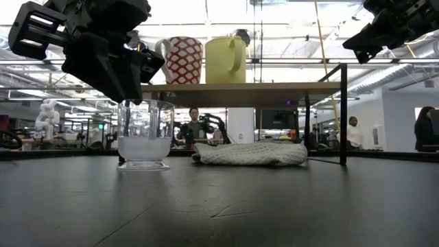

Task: Stack small to large cups/mugs on shelf
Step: Put the transparent mug on the shelf

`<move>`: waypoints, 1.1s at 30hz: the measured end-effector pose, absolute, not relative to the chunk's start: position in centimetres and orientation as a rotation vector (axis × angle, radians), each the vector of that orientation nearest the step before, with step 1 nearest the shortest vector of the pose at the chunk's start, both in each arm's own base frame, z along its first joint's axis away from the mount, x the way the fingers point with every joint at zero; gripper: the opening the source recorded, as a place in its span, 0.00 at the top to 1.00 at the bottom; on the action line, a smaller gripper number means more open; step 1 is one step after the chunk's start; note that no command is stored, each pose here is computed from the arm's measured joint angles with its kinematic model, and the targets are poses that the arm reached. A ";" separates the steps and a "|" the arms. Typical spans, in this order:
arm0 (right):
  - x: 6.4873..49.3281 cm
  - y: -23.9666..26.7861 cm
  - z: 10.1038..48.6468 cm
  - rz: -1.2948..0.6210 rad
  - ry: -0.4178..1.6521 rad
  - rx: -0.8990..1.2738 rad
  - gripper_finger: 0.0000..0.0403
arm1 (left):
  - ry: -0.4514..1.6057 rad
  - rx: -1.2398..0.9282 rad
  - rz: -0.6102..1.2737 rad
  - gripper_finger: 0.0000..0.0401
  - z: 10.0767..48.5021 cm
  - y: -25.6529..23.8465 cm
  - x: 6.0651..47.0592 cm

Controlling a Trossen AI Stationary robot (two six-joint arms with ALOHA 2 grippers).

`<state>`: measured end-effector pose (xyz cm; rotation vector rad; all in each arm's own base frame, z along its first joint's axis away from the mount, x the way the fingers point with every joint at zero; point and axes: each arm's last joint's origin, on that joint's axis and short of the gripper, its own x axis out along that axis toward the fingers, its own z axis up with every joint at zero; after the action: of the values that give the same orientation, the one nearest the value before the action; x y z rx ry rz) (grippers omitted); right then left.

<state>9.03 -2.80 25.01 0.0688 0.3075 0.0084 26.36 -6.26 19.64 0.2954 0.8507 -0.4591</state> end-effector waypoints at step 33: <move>9.0 -2.8 25.0 0.008 0.307 0.069 1.00 | 0.817 0.343 -0.482 0.99 19.8 -6.3 26.5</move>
<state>9.03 -2.80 25.02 0.0687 0.3074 0.0084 26.47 -6.30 19.83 0.3431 0.8167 -0.4822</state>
